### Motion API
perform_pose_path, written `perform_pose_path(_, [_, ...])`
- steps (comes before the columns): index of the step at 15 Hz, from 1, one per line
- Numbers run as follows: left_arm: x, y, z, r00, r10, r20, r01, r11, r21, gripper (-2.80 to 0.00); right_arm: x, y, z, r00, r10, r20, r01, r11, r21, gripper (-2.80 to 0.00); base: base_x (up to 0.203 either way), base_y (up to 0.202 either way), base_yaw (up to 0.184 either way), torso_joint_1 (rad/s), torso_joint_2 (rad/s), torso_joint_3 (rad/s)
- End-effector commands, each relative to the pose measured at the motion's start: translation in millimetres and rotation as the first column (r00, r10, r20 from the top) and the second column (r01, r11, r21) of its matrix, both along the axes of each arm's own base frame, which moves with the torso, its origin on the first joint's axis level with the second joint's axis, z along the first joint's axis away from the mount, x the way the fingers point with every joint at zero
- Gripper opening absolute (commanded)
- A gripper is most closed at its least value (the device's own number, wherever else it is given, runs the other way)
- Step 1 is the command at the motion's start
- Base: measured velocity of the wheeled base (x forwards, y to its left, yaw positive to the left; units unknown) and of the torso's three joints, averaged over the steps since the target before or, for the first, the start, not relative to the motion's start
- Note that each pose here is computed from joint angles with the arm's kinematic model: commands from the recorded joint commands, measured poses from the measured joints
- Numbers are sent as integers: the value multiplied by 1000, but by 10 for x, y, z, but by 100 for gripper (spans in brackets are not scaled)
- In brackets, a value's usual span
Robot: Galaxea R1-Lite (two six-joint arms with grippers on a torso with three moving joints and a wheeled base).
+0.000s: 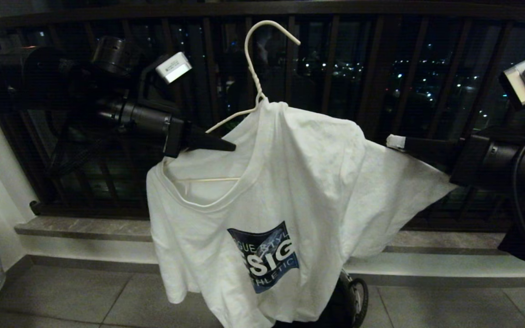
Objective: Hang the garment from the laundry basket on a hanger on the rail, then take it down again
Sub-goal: Hang the clothes on the clothes rack
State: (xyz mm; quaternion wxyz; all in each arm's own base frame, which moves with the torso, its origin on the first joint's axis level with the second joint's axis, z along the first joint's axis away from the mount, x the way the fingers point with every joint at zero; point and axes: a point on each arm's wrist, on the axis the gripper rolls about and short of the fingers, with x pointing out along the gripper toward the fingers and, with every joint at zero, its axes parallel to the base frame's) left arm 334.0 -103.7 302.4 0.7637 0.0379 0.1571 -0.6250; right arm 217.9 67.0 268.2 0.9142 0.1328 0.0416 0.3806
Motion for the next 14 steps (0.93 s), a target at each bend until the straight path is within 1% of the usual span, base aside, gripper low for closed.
perform_pose_path(1, [-84,62,57,999,21,-30,-21,1000,-9,-280,-112,-42,53,1000,-4,3,4,1000,3,-280,0,0,0,0,0,0])
perform_pose_path(2, [-79,104,60,997,49,-61,-49,999,-11,-280,-129,-48,127,1000,-7,11,6,1000,8,-280,0,0,0,0,0,0])
perform_pose_path(3, [-81,134,70,993,84,-84,-85,996,-4,-280,-143,-57,159,1000,-11,-12,11,1000,9,-280,0,0,0,0,0,0])
perform_pose_path(4, [-87,165,73,987,110,-118,-111,994,-4,-280,-152,-61,169,998,-14,-56,15,1000,16,-280,0,0,0,0,0,0])
perform_pose_path(5, [-70,167,63,983,119,-138,-121,993,-5,-280,-125,-58,179,995,-21,-94,23,999,25,-280,0,0,0,0,0,0])
perform_pose_path(6, [-82,168,89,982,128,-140,-130,992,-5,-280,-97,-51,159,992,-33,-119,35,999,22,-280,0,0,0,0,0,0])
perform_pose_path(8, [-134,168,107,982,127,-143,-129,992,-3,-280,-59,-42,106,990,-33,-138,35,999,15,-280,0,0,0,0,0,0])
perform_pose_path(10, [-211,163,126,976,122,-179,-122,992,11,-280,-57,-40,39,988,-27,-151,28,1000,3,-280,0,0,0,0,0,0])
perform_pose_path(12, [-273,70,122,976,94,-196,-92,996,21,-280,-75,-44,27,990,-26,-139,25,1000,-13,-280,0,0,0,0,0,0])
perform_pose_path(13, [-297,1,95,973,75,-217,-70,997,31,-280,-102,-54,46,992,-28,-121,26,999,-19,-280,0,0,0,0,0,0])
perform_pose_path(14, [-310,-34,74,970,73,-232,-64,997,44,-280,-125,-64,65,993,-32,-112,30,999,-17,-280,0,0,0,0,0,0])
